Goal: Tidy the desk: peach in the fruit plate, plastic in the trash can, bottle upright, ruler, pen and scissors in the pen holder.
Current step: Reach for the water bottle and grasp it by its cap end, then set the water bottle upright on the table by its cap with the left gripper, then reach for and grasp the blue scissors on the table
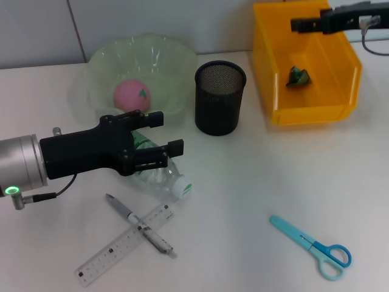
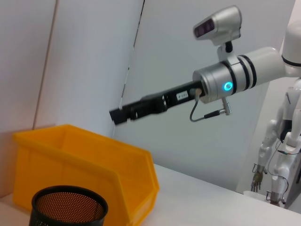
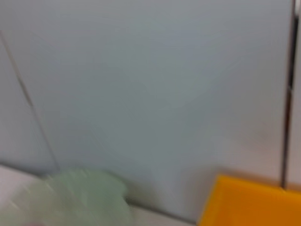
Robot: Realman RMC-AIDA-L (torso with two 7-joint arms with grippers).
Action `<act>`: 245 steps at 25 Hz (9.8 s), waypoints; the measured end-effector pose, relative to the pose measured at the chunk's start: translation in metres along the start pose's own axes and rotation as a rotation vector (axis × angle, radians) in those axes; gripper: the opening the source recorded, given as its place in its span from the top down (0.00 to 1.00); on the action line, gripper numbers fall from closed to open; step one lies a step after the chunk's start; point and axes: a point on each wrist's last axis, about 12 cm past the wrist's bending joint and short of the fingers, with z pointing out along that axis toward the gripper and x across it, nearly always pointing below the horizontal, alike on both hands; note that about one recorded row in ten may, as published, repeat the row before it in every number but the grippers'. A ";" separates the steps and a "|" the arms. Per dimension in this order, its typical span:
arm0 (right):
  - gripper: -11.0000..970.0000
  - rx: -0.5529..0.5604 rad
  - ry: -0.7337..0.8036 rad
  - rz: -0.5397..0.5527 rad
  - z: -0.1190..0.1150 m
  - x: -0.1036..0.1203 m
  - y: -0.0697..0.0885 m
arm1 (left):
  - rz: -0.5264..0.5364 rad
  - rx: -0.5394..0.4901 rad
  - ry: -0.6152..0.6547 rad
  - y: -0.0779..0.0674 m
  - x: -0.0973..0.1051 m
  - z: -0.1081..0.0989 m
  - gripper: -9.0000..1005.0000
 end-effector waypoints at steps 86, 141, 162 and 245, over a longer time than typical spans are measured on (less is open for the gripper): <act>0.18 -0.428 0.164 0.215 -0.105 0.137 -0.001 | 1.359 0.523 1.118 -0.024 -0.077 0.150 0.22; 0.18 -0.403 0.160 0.203 -0.108 0.139 -0.004 | 1.129 0.370 1.014 -0.024 -0.094 0.138 0.55; 0.18 -0.403 0.171 0.200 -0.108 0.140 -0.005 | 0.864 0.130 0.849 -0.003 -0.124 0.091 0.57; 0.18 -0.439 0.196 0.185 -0.105 0.145 -0.003 | 0.169 -0.242 0.661 0.044 -0.161 -0.013 0.74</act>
